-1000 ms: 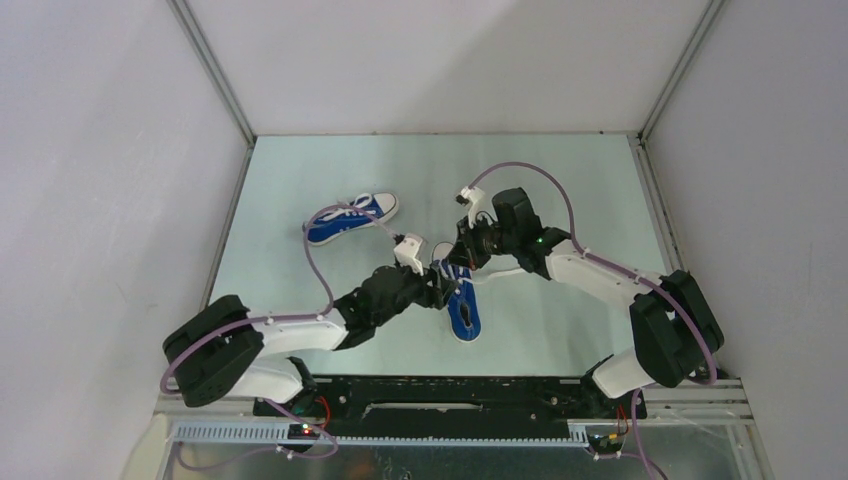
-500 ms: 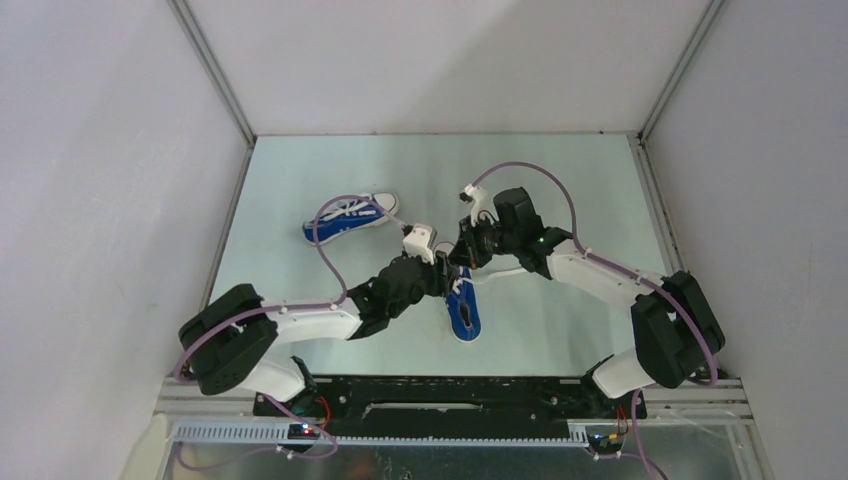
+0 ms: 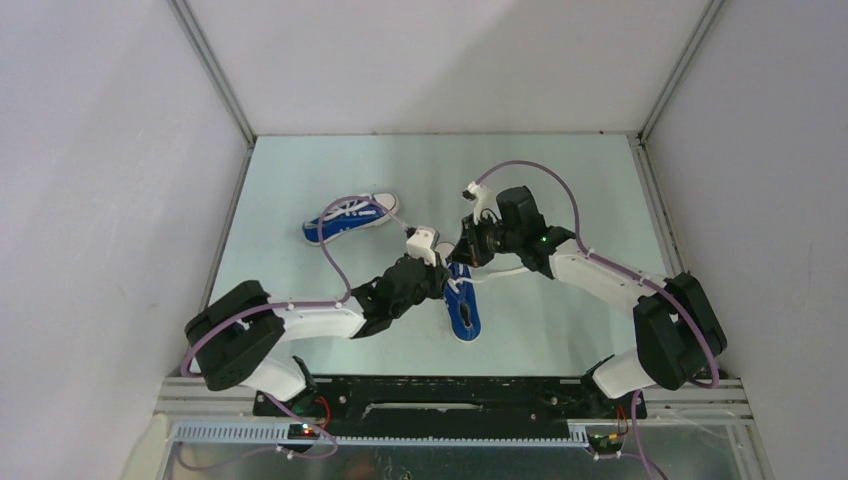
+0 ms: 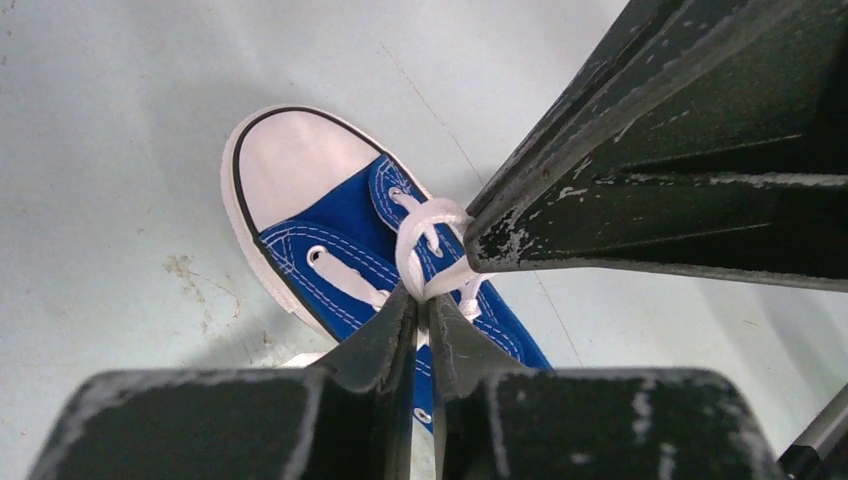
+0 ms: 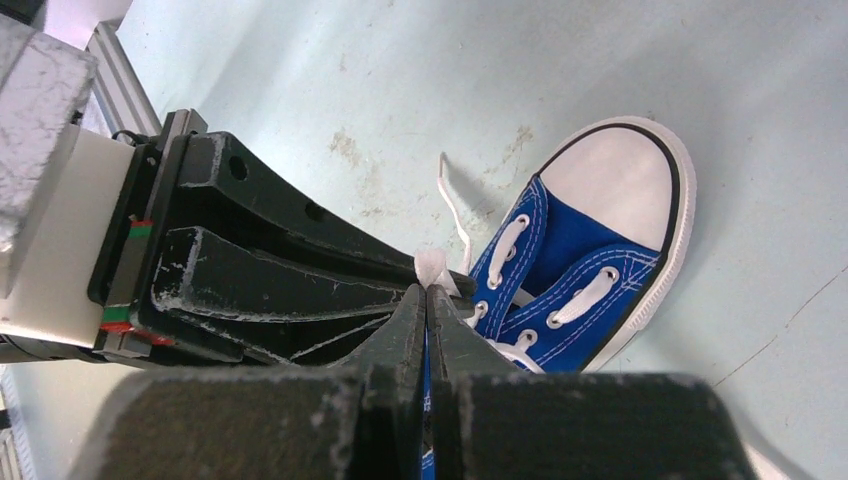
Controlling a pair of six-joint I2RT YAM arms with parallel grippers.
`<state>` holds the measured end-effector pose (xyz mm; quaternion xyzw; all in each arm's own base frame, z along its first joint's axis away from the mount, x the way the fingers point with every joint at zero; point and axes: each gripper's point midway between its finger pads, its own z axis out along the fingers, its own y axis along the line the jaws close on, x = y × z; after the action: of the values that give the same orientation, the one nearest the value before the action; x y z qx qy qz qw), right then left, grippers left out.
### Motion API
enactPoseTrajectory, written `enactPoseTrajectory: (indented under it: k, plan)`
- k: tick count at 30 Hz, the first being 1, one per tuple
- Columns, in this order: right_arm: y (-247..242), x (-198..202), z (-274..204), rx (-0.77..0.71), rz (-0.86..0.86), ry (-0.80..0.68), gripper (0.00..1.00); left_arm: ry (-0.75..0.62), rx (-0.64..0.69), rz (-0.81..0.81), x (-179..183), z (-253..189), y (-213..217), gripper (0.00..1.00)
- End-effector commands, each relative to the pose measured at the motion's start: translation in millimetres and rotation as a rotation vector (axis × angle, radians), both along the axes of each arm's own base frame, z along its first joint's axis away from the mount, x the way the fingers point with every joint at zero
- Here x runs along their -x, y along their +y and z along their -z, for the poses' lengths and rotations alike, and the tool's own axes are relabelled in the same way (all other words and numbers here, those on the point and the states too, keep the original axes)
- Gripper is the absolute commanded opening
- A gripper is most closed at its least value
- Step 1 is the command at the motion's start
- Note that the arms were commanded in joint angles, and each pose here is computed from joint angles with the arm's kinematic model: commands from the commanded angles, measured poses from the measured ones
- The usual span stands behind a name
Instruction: Tie the shoes
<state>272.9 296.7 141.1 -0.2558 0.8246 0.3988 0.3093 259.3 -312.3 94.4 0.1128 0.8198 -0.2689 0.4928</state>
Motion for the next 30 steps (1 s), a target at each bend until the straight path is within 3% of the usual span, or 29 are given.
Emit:
enactPoseTrajectory:
  k: [1,5,12,14,15,18,23,26,30]
  plan:
    - [-5,-5,-16,-0.019,0.035,-0.024,0.0,-0.04,0.013,0.021,-5,-17,-10,0.08]
    - [-13,-7,-12,0.002,0.073,-0.006,0.0,-0.052,-0.004,0.055,-4,-16,-14,0.0]
    - [-27,-6,-12,-0.019,0.127,0.0,0.0,-0.075,0.004,0.098,-2,-16,-19,0.07]
    - [-29,-5,-11,-0.024,0.134,0.002,0.0,-0.08,0.004,0.125,0,-16,-23,0.03]
    - [-30,-4,-9,-0.023,0.136,0.005,0.04,-0.08,0.006,0.145,2,-16,-26,0.01]
    - [-31,-6,-11,-0.037,0.147,-0.009,0.28,-0.088,0.001,0.185,5,-15,-31,0.0]
    - [-25,-7,-9,-0.051,0.12,0.01,0.45,-0.093,0.006,0.206,7,-17,-33,0.0]
    - [-21,-11,-14,-0.074,0.111,-0.007,0.44,-0.094,0.004,0.208,7,-18,-33,0.0]
    - [-18,-10,-14,-0.08,0.093,0.004,0.34,-0.093,0.0,0.207,7,-18,-33,0.0]
